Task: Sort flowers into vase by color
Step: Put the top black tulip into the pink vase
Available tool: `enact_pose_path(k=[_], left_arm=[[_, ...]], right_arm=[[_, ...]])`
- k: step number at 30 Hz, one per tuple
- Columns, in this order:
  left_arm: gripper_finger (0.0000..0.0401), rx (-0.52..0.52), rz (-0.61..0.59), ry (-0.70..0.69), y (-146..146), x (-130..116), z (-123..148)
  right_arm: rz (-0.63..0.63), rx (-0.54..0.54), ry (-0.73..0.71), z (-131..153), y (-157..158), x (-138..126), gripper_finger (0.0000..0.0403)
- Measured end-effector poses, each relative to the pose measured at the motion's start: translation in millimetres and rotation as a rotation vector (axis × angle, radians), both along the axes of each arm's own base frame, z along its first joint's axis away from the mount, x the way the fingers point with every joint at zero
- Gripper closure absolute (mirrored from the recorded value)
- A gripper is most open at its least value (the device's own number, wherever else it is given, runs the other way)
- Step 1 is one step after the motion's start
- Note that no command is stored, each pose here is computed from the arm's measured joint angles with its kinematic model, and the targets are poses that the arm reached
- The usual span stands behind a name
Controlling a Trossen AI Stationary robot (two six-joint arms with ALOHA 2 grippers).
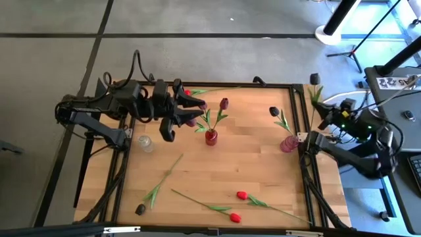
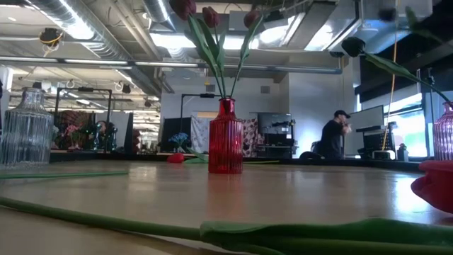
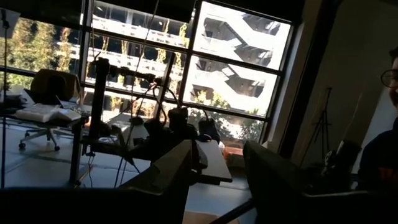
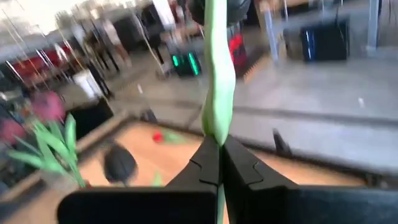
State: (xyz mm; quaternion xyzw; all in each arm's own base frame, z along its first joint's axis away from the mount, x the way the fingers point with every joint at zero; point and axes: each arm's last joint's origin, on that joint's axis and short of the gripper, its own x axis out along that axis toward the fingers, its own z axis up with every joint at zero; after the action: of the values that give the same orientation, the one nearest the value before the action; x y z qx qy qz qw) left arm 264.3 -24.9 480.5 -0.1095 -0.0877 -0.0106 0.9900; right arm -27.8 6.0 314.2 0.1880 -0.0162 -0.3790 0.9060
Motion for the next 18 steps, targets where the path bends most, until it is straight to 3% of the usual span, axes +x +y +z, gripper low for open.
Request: enact_pose_path(k=[5, 7, 12, 18], left_arm=[[0.0257, 0.002, -0.001, 0.003, -0.1, 0.0, -0.3], [0.0257, 0.003, -0.001, 0.008, 0.0, 0.0, -0.8], [0.0257, 0.004, -0.002, 0.012, -0.1, 0.1, -1.1], [0.0257, 0.004, -0.002, 0.014, -0.1, 0.1, -1.3]], right_arm=[[-0.112, -0.211, -0.015, 20.2, 11.1, -1.3, 0.0403], [-0.158, -0.225, 0.007, 19.9, 12.6, 0.0, 0.0403], [-0.025, -0.210, 0.017, 10.3, 8.8, 14.6, 0.0401], [0.012, -0.315, -0.011, 9.6, -0.2, 25.6, 0.0401]])
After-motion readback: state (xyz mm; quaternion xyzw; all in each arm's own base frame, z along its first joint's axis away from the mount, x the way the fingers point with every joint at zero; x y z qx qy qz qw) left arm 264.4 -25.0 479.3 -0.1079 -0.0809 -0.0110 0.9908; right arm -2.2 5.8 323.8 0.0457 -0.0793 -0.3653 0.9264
